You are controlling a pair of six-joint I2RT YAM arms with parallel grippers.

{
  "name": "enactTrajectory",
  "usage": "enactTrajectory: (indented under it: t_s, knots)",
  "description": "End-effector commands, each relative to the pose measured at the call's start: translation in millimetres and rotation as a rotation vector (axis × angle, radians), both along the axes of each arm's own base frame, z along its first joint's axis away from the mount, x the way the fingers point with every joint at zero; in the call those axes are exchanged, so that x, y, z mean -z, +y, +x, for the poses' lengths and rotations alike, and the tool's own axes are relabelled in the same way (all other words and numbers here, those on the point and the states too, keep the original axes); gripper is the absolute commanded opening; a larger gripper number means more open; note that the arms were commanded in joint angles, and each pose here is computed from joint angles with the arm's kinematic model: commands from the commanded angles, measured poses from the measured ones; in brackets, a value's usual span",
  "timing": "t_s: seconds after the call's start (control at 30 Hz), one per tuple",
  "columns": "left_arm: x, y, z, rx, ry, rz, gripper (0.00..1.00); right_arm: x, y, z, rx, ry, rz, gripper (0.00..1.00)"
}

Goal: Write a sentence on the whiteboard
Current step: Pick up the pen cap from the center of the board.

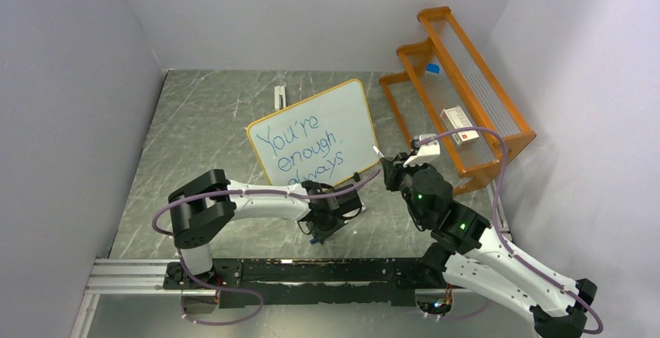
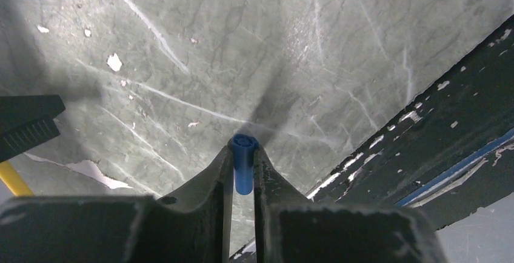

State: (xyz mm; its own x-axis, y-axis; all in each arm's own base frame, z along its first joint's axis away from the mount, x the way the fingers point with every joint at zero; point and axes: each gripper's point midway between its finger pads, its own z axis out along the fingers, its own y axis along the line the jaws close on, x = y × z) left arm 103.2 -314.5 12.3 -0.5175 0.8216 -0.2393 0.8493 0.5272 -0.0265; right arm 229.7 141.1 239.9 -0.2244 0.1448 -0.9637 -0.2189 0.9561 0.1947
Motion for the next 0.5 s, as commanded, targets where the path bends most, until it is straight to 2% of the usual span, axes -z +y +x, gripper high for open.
enactTrajectory:
  t_s: [0.0,0.2,0.47]
  knots:
    - [-4,11,0,-0.039,-0.011,0.01,0.05,-5,-4,1,0.018,-0.016,0.015,0.0]
    - [-21,6,15,-0.115,-0.043,-0.081,0.05,-4,0,-2,-0.012,-0.016,0.023,0.0]
    - [-87,-17,52,-0.315,-0.157,-0.362,0.05,-10,19,-4,-0.112,-0.074,0.065,0.0]
